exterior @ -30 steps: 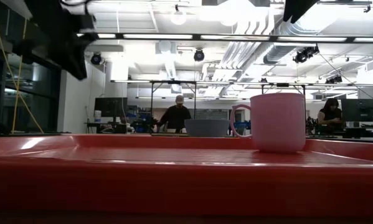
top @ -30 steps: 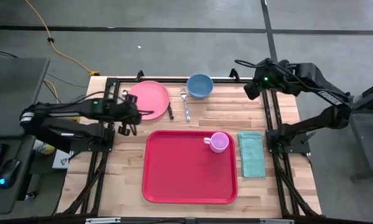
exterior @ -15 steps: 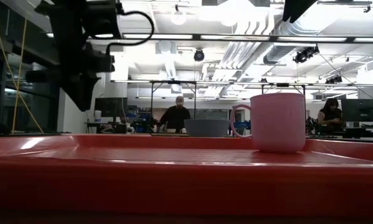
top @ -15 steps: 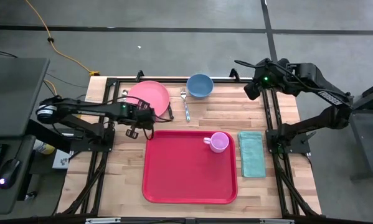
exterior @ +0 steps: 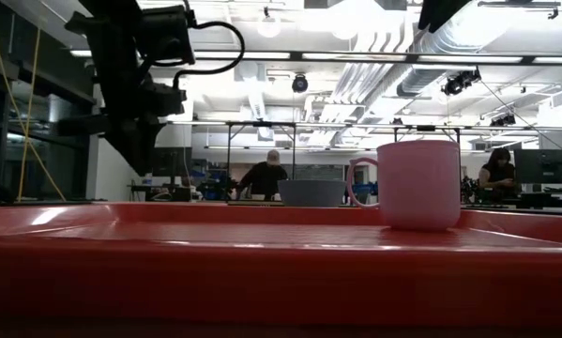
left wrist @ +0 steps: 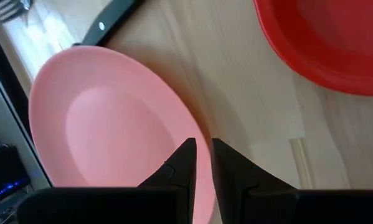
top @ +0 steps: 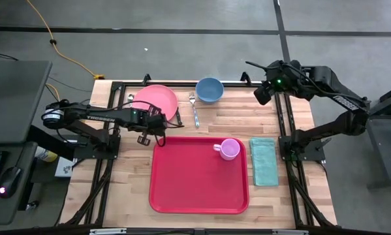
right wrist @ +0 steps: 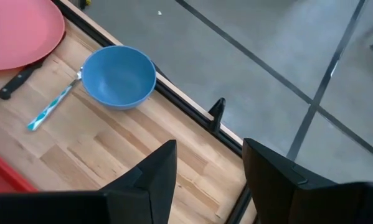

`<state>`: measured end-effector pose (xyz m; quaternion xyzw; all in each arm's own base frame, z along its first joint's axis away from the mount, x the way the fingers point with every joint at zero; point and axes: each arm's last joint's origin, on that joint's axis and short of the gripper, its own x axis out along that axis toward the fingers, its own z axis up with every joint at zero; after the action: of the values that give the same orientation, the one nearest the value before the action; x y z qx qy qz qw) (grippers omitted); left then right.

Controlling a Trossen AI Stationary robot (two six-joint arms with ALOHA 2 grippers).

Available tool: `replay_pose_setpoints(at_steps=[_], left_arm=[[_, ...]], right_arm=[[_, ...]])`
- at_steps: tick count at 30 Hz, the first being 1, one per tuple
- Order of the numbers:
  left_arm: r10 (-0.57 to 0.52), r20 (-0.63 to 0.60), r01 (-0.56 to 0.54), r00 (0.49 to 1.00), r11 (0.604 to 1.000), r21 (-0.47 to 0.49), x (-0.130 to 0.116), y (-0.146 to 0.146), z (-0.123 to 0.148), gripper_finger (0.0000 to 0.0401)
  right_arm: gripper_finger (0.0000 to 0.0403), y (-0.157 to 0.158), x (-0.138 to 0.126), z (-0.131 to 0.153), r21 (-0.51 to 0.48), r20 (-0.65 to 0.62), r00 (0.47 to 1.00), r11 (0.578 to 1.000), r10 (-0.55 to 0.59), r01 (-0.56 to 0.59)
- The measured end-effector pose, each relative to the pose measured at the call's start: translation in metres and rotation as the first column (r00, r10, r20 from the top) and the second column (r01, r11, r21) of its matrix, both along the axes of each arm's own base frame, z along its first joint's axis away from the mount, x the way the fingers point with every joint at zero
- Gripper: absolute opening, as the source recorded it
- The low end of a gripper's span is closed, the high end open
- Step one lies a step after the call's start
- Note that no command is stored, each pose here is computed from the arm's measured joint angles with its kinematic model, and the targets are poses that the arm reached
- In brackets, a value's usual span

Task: Set up tray
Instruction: Put the pink plate below the purple mug on the red tray

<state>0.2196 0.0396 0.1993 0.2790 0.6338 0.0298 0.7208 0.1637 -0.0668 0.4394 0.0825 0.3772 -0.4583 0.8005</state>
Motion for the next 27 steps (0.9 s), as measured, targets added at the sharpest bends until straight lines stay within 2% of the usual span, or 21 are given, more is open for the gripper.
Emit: replay_pose_setpoints(at_steps=[7, 10, 13, 19, 23, 27], left_arm=[[0.065, -0.011, -0.065, 0.998, 0.998, -0.017, 0.005, 0.001, -0.009, 0.0089], [0.065, -0.029, -0.065, 0.997, 0.998, -0.019, 0.008, 0.001, -0.015, 0.0121], [0.074, -0.054, -0.075, 0.996, 0.997, -0.016, 0.009, 0.001, -0.020, 0.0170], [0.136, -0.033, -0.134, 0.990, 0.989, 0.058, 0.013, 0.004, -0.024, 0.0265], [0.196, 0.016, -0.197, 0.980, 0.973, 0.119, 0.014, 0.006, -0.022, 0.0290], [0.263, 0.058, -0.269, 0.963, 0.947, 0.173, 0.014, 0.008, -0.021, 0.0288]], right_arm=[[0.0156, 0.001, 0.001, 0.000, 0.031, 0.014, 1.000, 0.999, 0.020, -0.021], [0.0158, 0.001, 0.001, 0.000, 0.035, 0.021, 1.000, 0.999, 0.023, -0.024], [0.0161, 0.001, 0.002, 0.000, 0.035, 0.027, 0.999, 0.999, 0.022, -0.023], [0.0160, 0.001, 0.003, 0.000, 0.039, 0.041, 0.999, 0.999, 0.028, -0.030], [0.0157, 0.001, 0.004, 0.001, 0.048, 0.052, 0.998, 0.998, 0.039, -0.042], [0.0159, 0.001, 0.004, 0.001, 0.048, 0.052, 0.998, 0.998, 0.040, -0.043]])
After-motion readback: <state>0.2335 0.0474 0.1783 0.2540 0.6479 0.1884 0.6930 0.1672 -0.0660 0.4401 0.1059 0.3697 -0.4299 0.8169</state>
